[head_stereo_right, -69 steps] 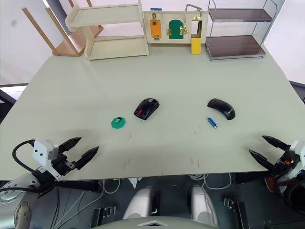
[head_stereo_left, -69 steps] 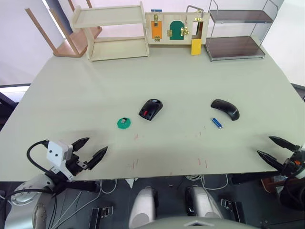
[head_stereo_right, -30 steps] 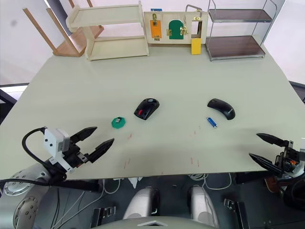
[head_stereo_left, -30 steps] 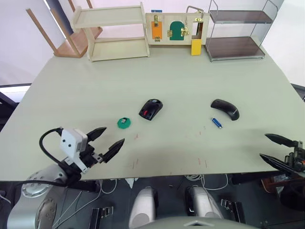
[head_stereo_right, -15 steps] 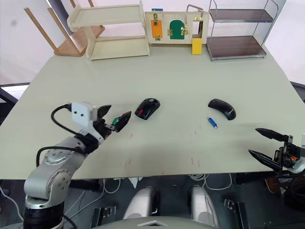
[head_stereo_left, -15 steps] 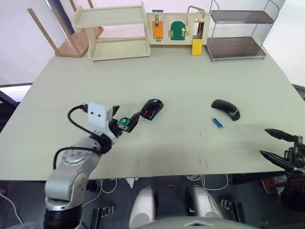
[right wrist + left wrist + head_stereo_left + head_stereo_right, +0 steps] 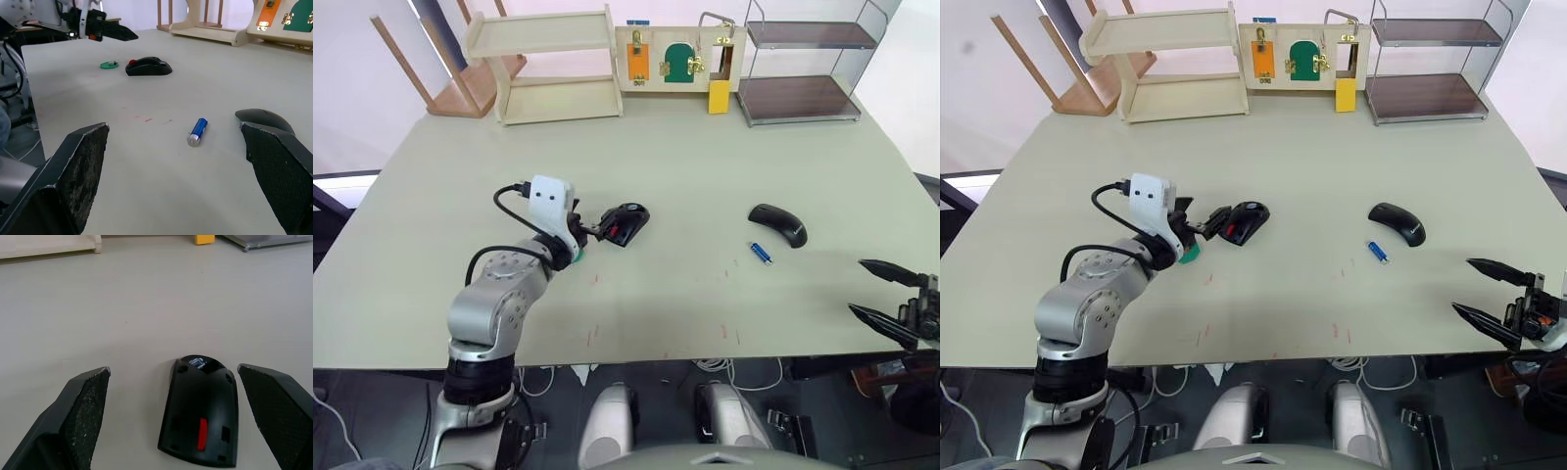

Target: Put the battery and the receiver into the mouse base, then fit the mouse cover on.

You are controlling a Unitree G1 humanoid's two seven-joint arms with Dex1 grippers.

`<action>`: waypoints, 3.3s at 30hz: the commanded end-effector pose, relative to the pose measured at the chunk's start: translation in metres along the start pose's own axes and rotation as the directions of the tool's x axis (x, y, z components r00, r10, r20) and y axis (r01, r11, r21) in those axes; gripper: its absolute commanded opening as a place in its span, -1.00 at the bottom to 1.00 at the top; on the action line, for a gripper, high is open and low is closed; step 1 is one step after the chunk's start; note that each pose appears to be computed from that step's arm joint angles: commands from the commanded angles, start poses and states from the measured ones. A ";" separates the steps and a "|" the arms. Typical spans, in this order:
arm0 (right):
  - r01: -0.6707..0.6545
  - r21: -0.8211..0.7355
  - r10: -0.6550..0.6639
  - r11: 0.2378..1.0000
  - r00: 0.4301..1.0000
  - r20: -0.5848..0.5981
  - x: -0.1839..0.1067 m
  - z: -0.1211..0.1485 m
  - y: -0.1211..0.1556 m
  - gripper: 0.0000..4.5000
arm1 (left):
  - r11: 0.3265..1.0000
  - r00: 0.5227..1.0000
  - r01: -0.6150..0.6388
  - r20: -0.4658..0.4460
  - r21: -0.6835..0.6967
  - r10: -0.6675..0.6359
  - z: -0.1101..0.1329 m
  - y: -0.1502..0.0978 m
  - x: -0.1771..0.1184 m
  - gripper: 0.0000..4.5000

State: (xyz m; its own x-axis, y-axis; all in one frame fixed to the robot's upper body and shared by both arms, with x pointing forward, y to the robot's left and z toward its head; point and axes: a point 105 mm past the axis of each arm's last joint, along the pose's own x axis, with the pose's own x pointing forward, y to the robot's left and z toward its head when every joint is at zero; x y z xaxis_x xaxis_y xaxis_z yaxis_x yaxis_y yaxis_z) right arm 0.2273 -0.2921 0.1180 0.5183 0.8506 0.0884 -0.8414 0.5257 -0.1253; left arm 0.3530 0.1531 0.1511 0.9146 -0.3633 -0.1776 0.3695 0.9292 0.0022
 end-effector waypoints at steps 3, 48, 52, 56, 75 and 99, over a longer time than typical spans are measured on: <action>-0.001 -0.043 0.001 0.999 1.000 0.019 -0.002 0.009 -0.001 1.00 | 0.997 0.997 0.078 -0.026 0.001 -0.078 0.001 -0.012 0.012 0.97; 0.017 -0.067 -0.014 0.998 0.999 0.046 -0.001 0.007 0.003 1.00 | 0.991 0.973 0.128 -0.202 0.045 -0.116 -0.031 -0.023 0.049 0.34; 0.019 -0.062 -0.015 0.998 0.999 0.051 0.000 0.006 0.004 1.00 | 0.984 0.972 0.136 -0.207 0.114 -0.110 -0.029 -0.021 0.044 0.34; 0.013 -0.059 -0.010 0.998 0.999 0.053 0.001 0.005 0.006 1.00 | 0.952 0.969 0.227 -0.147 0.204 -0.199 -0.009 -0.028 0.038 0.34; -0.005 -0.048 0.008 0.999 0.999 0.054 0.007 0.004 0.009 1.00 | 0.581 0.647 0.762 -0.356 0.285 -0.674 -0.029 -0.108 -0.013 0.34; 0.206 -0.060 -0.209 0.977 0.977 -0.049 0.047 -0.003 -0.007 1.00 | 0.533 0.580 0.807 -0.507 0.253 -0.638 -0.082 -0.119 -0.014 0.34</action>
State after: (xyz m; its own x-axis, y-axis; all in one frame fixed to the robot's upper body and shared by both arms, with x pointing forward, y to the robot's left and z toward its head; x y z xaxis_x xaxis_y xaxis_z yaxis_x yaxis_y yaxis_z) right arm 0.2492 -0.2654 0.1134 0.6598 0.7476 0.0756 -0.7413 0.6641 -0.0970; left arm 0.2841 0.0522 0.0820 0.2162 -0.7819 -0.5847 0.9763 0.1713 0.1319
